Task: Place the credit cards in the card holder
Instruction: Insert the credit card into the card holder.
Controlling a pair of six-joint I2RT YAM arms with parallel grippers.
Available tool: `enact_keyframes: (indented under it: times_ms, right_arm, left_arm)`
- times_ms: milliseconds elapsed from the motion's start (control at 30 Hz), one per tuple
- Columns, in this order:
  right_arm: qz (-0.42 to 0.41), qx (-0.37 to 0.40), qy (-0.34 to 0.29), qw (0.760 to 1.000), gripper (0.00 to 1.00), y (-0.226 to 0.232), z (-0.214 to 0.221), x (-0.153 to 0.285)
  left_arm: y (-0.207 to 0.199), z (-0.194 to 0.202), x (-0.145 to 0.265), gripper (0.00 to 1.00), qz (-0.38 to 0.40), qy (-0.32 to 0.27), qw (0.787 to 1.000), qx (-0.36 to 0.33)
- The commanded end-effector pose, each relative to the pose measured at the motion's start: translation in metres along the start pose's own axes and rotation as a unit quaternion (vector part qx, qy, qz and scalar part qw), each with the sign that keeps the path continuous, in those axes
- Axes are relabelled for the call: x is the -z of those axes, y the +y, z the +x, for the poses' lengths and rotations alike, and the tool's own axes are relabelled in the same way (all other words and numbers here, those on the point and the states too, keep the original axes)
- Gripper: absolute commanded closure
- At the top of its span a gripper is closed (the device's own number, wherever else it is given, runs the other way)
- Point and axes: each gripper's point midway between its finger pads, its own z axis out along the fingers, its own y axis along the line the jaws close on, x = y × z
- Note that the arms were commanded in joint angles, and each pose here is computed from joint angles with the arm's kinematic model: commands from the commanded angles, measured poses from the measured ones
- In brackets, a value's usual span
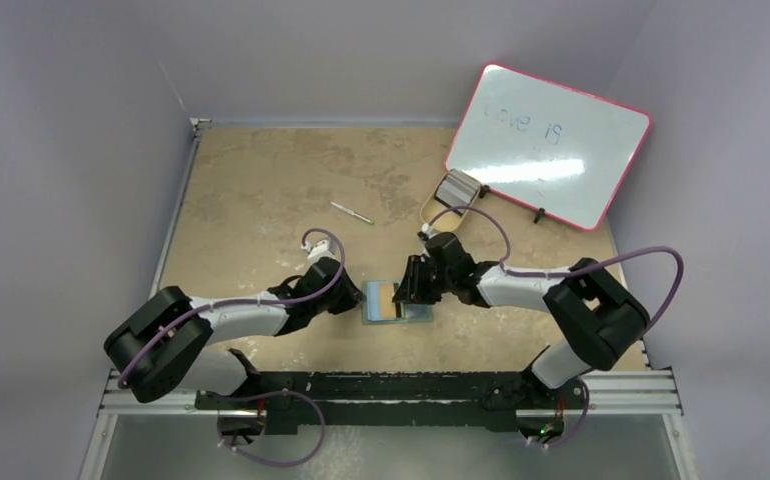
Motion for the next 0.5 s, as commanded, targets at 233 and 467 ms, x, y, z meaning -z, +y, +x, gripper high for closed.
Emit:
enact_keyframes:
  times_ms: [233,467]
  right_arm:
    - [-0.043,0.017,-0.017,0.999,0.69,0.039,-0.015,-0.005]
    - [-0.035,0.015,-0.002,0.999,0.79,0.029,-0.005,-0.006]
  left_arm:
    - [0.014,0.01,-0.002,1.0,-0.024,0.018,1.0,-0.007]
    - [0.011,0.007,-0.001,1.0,-0.028,0.017,0.999,-0.009]
